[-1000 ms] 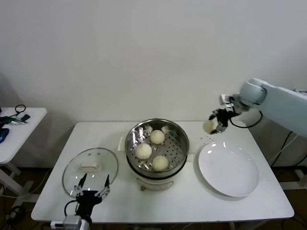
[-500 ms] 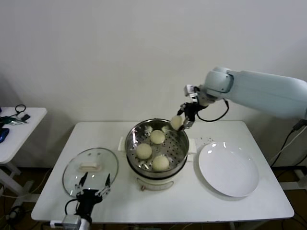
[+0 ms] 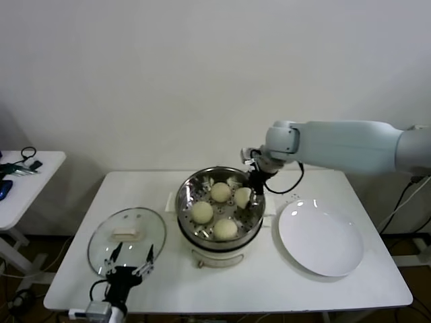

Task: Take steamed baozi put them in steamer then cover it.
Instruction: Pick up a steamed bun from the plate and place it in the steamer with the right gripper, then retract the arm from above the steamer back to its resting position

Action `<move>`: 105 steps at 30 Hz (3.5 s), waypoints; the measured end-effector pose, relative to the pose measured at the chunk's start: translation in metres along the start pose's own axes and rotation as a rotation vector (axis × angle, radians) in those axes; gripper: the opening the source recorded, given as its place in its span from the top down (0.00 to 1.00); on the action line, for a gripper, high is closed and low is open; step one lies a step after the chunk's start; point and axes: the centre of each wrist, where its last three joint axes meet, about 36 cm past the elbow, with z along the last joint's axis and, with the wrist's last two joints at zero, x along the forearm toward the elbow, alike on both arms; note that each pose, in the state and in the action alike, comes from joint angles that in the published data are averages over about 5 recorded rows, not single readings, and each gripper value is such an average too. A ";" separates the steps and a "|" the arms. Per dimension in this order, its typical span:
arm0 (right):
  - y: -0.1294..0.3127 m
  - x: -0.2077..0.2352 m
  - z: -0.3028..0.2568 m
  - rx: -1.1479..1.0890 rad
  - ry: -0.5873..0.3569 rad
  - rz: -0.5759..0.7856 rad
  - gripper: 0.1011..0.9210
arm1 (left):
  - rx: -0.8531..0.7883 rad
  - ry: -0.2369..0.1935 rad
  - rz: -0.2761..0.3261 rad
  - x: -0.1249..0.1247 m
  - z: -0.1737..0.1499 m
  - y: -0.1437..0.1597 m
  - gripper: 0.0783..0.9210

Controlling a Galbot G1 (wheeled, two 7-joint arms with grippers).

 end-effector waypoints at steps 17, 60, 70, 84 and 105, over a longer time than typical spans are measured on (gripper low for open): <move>0.001 -0.021 -0.003 -0.024 0.010 -0.031 0.12 | 0.000 0.002 -0.001 -0.002 0.002 0.001 0.12; 0.124 -0.014 0.179 -0.291 -0.744 0.668 0.12 | -0.069 -0.053 -0.058 -0.011 -0.020 -0.004 0.12; 0.171 -0.051 0.200 -0.442 -0.864 0.873 0.12 | -0.143 -0.061 -0.082 -0.011 -0.023 -0.003 0.12; 0.234 -0.093 0.209 -0.720 -0.980 1.044 0.12 | -0.538 -0.064 -0.172 -0.017 -0.015 0.012 0.12; 0.312 -0.146 0.237 -1.012 -0.951 1.111 0.12 | -1.443 0.002 -0.143 -0.048 0.027 0.020 0.12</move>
